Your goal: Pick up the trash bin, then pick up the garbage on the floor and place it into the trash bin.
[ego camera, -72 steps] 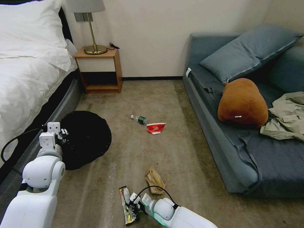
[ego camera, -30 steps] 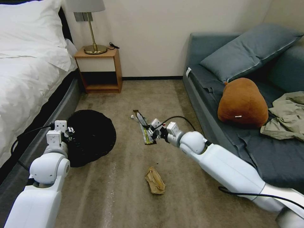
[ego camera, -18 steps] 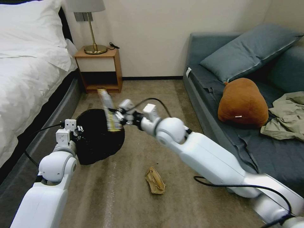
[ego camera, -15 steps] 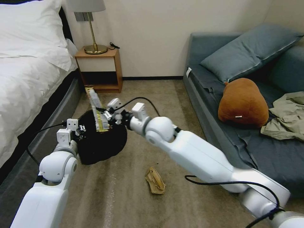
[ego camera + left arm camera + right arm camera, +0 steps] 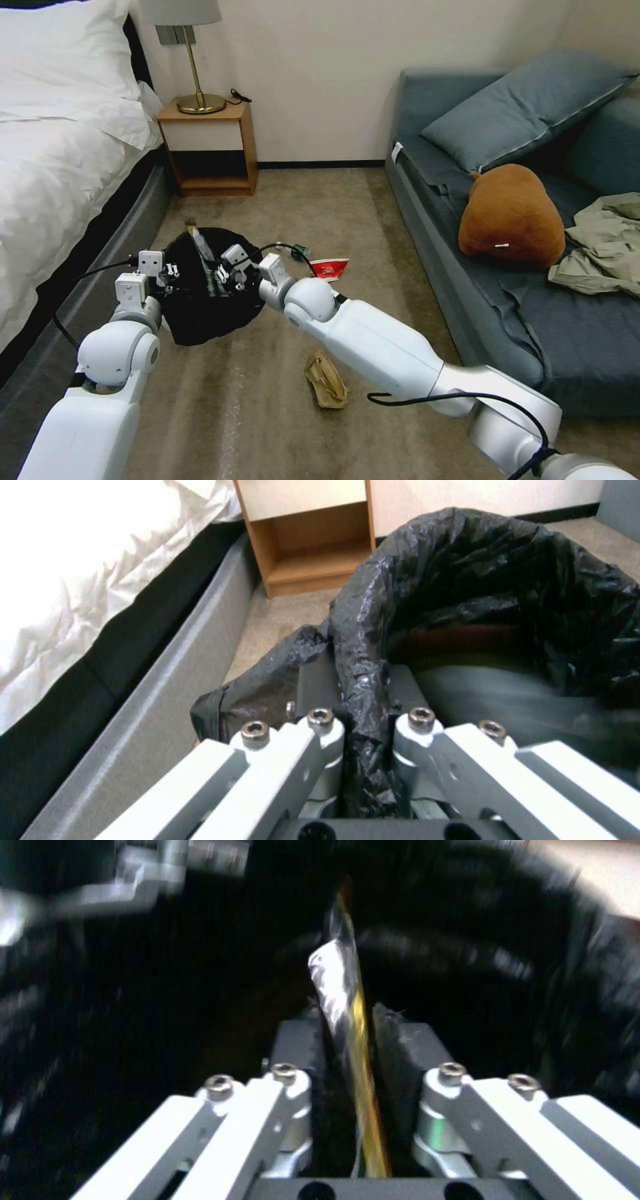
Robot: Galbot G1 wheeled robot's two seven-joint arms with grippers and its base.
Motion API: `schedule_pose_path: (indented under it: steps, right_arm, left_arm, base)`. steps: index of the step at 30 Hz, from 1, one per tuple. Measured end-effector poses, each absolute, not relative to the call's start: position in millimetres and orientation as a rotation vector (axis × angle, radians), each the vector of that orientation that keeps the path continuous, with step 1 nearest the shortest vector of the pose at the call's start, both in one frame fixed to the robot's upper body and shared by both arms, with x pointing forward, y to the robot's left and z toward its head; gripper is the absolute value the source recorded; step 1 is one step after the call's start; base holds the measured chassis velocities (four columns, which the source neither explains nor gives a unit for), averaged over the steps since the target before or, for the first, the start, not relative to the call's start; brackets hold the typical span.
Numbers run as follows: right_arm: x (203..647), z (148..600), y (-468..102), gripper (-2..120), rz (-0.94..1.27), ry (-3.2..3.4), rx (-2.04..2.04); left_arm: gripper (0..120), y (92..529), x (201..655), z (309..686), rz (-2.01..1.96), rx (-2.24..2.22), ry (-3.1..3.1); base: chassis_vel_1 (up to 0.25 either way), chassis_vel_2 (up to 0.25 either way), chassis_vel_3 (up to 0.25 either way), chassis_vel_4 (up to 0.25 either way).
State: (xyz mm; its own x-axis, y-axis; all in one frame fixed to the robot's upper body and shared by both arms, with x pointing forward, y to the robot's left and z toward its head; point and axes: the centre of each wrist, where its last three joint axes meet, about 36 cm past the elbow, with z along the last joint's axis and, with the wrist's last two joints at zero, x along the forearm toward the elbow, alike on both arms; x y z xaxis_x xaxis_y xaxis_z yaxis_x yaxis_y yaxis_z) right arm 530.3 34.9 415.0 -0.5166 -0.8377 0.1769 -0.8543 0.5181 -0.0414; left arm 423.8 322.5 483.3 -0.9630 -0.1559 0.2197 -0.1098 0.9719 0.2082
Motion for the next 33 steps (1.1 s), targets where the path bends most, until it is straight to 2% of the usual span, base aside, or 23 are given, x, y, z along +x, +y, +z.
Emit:
schedule_pose_path:
  steps: [2, 6, 8, 12, 14, 15, 20, 23, 33]
  right_arm:
    - [526, 411, 32, 33, 0.188, -2.611, 1.464]
    - [524, 410, 29, 41, 0.191, -2.611, 1.459]
    - [524, 412, 25, 54, 0.205, -2.616, 1.449]
    - [524, 412, 20, 62, 0.217, -2.618, 1.444]
    - [523, 411, 16, 76, 0.221, -2.620, 1.434]
    - [523, 411, 16, 76, 0.221, -2.620, 1.434]
    - [526, 419, 9, 96, 0.231, -2.635, 1.409]
    - [532, 426, 1, 99, 0.239, -2.653, 1.391]
    - [547, 433, -37, 100, 0.284, -2.688, 1.326]
  left_arm:
    - [4, 322, 424, 482, -0.284, 0.197, -2.883]
    - [4, 322, 424, 481, -0.284, 0.200, -2.883]
    - [4, 323, 425, 480, -0.286, 0.204, -2.882]
    - [4, 324, 425, 480, -0.286, 0.209, -2.884]
    - [4, 325, 425, 478, -0.288, 0.212, -2.885]
    - [4, 325, 425, 478, -0.288, 0.212, -2.885]
    - [4, 331, 424, 475, -0.291, 0.228, -2.881]
    - [4, 334, 424, 474, -0.284, 0.234, -2.879]
    - [4, 342, 425, 475, -0.280, 0.249, -2.880]
  base:
    - [0.000, 0.000, 0.000, 0.000]
    - [0.000, 0.000, 0.000, 0.000]
    - [0.000, 0.000, 0.000, 0.000]
    - [0.000, 0.000, 0.000, 0.000]
    - [0.000, 0.000, 0.000, 0.000]
    - [0.000, 0.000, 0.000, 0.000]
    - [0.000, 0.000, 0.000, 0.000]
    - [0.000, 0.000, 0.000, 0.000]
    - [0.000, 0.000, 0.000, 0.000]
